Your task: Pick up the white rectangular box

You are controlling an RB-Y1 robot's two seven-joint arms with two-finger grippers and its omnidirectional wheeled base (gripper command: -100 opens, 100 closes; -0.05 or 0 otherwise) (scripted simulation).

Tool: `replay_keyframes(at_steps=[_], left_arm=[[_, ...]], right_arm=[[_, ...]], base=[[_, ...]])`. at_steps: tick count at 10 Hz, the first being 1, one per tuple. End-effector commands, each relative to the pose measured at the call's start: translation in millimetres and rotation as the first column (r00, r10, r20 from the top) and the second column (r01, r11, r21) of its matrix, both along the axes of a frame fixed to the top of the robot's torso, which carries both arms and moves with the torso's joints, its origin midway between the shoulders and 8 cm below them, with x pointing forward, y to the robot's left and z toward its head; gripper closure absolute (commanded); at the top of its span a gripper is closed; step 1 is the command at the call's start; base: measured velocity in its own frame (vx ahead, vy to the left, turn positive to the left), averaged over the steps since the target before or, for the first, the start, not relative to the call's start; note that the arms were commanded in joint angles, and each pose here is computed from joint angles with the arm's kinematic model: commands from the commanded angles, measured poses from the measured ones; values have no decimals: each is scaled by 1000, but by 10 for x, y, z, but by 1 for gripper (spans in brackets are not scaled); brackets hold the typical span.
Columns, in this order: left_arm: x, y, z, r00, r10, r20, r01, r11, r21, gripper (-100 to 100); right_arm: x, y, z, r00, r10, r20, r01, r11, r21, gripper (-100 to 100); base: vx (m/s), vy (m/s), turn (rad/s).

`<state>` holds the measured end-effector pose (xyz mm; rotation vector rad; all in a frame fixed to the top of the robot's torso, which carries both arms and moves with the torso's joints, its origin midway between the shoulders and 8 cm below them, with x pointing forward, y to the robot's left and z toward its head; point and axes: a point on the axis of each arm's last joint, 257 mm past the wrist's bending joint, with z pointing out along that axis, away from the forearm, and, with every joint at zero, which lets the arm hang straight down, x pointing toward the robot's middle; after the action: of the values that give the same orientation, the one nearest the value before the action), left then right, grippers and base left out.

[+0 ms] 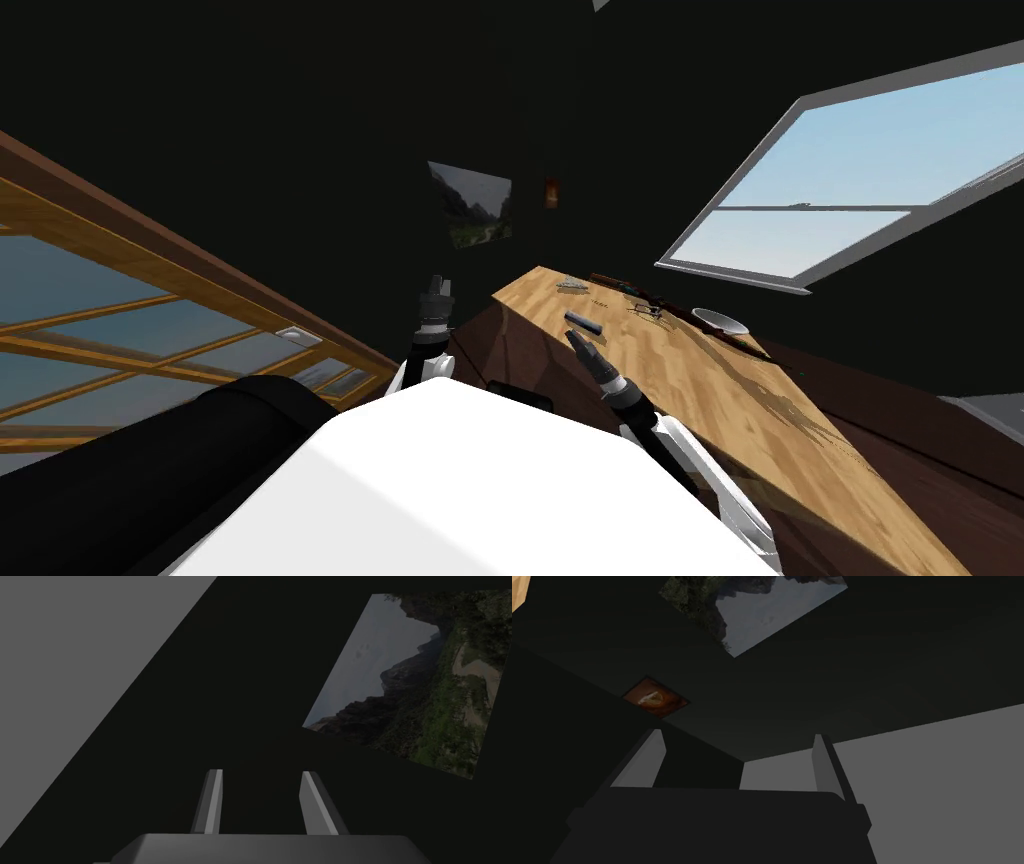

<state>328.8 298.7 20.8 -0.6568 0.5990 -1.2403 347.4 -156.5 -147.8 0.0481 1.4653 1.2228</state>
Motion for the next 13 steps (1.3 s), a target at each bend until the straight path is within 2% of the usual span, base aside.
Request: replay_keyframes(at_steps=[1, 2, 3, 4, 5, 6, 7, 8, 9, 10, 11, 12, 13], left_arm=[[0, 0, 0, 1000, 0, 0, 0, 1000, 0, 0], [0, -1, 0, 1000, 0, 0, 0, 1000, 0, 0], [0, 0, 0, 1000, 0, 0, 0, 1000, 0, 0], [0, 0, 0, 1000, 0, 0, 0, 1000, 0, 0], [0, 0, 0, 1000, 0, 0, 0, 1000, 0, 0], [0, 0, 0, 1000, 0, 0, 0, 1000, 0, 0], [0, 0, 0, 1000, 0, 0, 0, 1000, 0, 0], [0, 0, 0, 1000, 0, 0, 0, 1000, 0, 0], [0, 0, 0, 1000, 0, 0, 0, 1000, 0, 0], [0, 0, 0, 1000, 0, 0, 0, 1000, 0, 0], [0, 0, 0, 1000, 0, 0, 0, 1000, 0, 0], [0, 0, 0, 1000, 0, 0, 0, 1000, 0, 0], [0, 1, 0, 1000, 0, 0, 0, 1000, 0, 0]], right_arm=[[-47, -25, -304, 999, 26, -41, -30, 996, -89, -100], [-51, -31, -311, 999, 29, -42, -32, 995, -94, -100], [-120, -49, -552, 996, 53, -73, -65, 984, -167, -100], [-118, -74, -593, 995, 50, -82, -63, 983, -172, -100], [-205, -95, -804, 991, 78, -110, -103, 965, -243, -100], [-200, -145, -882, 990, 67, -125, -97, 964, -248, -100], [-298, -207, -1120, 983, 88, -162, -136, 939, -316, -100], [-297, -241, -1170, 982, 81, -171, -133, 938, -320, -100], [-406, -302, -1371, 974, 104, -203, -177, 907, -383, -100], [-409, -368, -1457, 971, 90, -220, -172, 905, -388, -100], [-528, -481, -1683, 960, 104, -260, -215, 868, -449, -100], [-533, -525, -1734, 958, 94, -270, -213, 866, -452, -100], [-663, -680, -1965, 944, 100, -313, -256, 822, -508, -100]], base=[[-19, 34, 294], [-15, 24, 145], [-11, 41, 264], [-6, 29, 154], [-3, 31, 322], [1, 18, 147], [2, 31, 367], [4, 16, 139], [8, 30, 241], [12, 17, 155], [18, 18, 333], [19, 4, 148], [25, 9, 251]])
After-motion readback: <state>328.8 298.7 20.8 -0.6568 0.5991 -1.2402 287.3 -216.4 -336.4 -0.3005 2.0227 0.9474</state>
